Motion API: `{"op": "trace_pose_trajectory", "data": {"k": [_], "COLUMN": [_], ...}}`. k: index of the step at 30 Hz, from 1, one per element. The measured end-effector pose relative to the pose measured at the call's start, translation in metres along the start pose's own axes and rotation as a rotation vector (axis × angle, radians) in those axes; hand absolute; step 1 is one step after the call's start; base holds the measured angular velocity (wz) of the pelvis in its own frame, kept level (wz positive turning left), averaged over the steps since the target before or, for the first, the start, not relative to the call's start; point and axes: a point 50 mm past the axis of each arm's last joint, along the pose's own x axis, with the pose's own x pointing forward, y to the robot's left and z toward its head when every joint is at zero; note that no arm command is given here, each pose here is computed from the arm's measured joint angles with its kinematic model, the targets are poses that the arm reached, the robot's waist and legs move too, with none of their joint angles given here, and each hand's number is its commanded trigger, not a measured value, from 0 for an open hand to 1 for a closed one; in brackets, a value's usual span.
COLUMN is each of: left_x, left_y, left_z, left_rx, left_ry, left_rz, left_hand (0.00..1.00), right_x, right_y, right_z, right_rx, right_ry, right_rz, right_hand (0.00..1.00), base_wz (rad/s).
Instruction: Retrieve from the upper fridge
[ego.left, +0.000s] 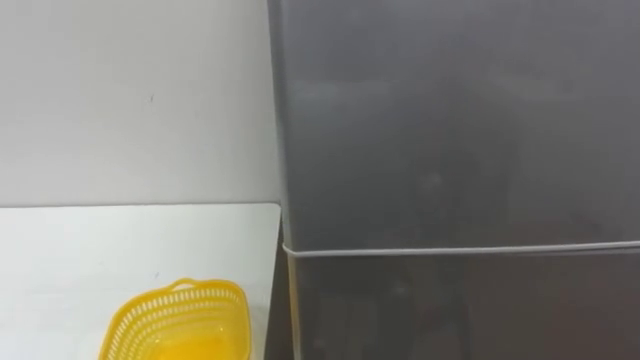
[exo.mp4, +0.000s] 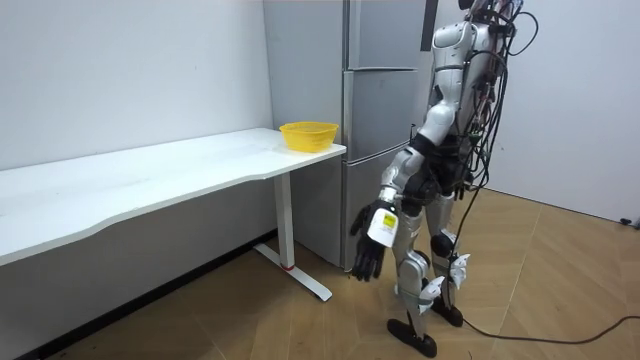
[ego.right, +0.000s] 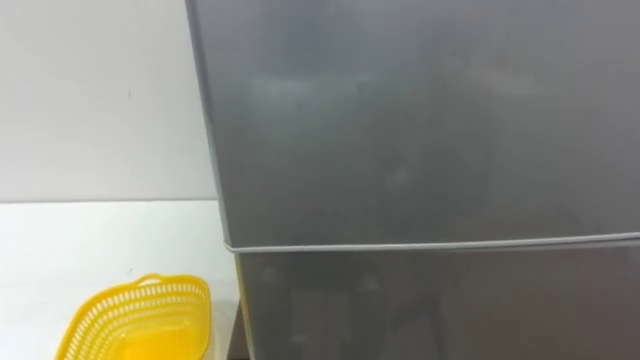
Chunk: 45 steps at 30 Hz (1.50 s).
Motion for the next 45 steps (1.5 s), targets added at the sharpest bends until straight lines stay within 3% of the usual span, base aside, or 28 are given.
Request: {"op": "trace_pose_trajectory", "data": {"k": [4,6,11,20,25,27,34,39,45], "left_x": [-0.011,-0.024,-0.052,-0.109,-0.145,-0.162,-0.192,-0.242,-0.273], "left_y": [-0.015,-0.022,-0.028,-0.026,-0.015,-0.013,-0.018,-0.029,-0.041], "left_z": [0.035,0.064,0.106,0.168,0.201,0.21,0.22,0.218,0.22], "left_rx": [-0.103,-0.193,-0.367,-0.581,-0.665,-0.708,-0.705,-0.653,-0.581], "left_ry": [-0.139,-0.263,-0.455,-0.762,-0.964,-1.023,-1.137,-1.272,-1.377], "left_rz": [0.004,-0.001,-0.018,-0.117,-0.206,-0.279,-0.469,-0.805,-1.059], "left_hand": [0.0,0.0,0.0,0.0,0.0,0.0,0.0,0.0,0.0], "right_x": [0.0,0.0,-0.002,-0.003,-0.003,-0.003,-0.003,-0.002,-0.001], "right_y": [-0.002,-0.004,-0.005,-0.002,0.0,0.003,0.006,0.007,0.005], "right_z": [0.006,0.008,0.01,-0.006,-0.01,-0.013,-0.008,-0.003,0.002], "right_rx": [0.006,-0.001,0.019,-0.01,-0.002,-0.009,-0.058,-0.074,-0.08], "right_ry": [-0.029,-0.055,-0.108,-0.076,-0.062,-0.045,-0.058,-0.057,-0.063], "right_rz": [-0.017,-0.026,-0.034,-0.03,-0.001,0.015,0.061,0.084,0.082], "right_hand": [0.0,0.0,0.0,0.0,0.0,0.0,0.0,0.0,0.0], "base_wz": [0.05,0.0,-0.06,0.03,-0.01,0.0,0.04,0.0,-0.04]}}
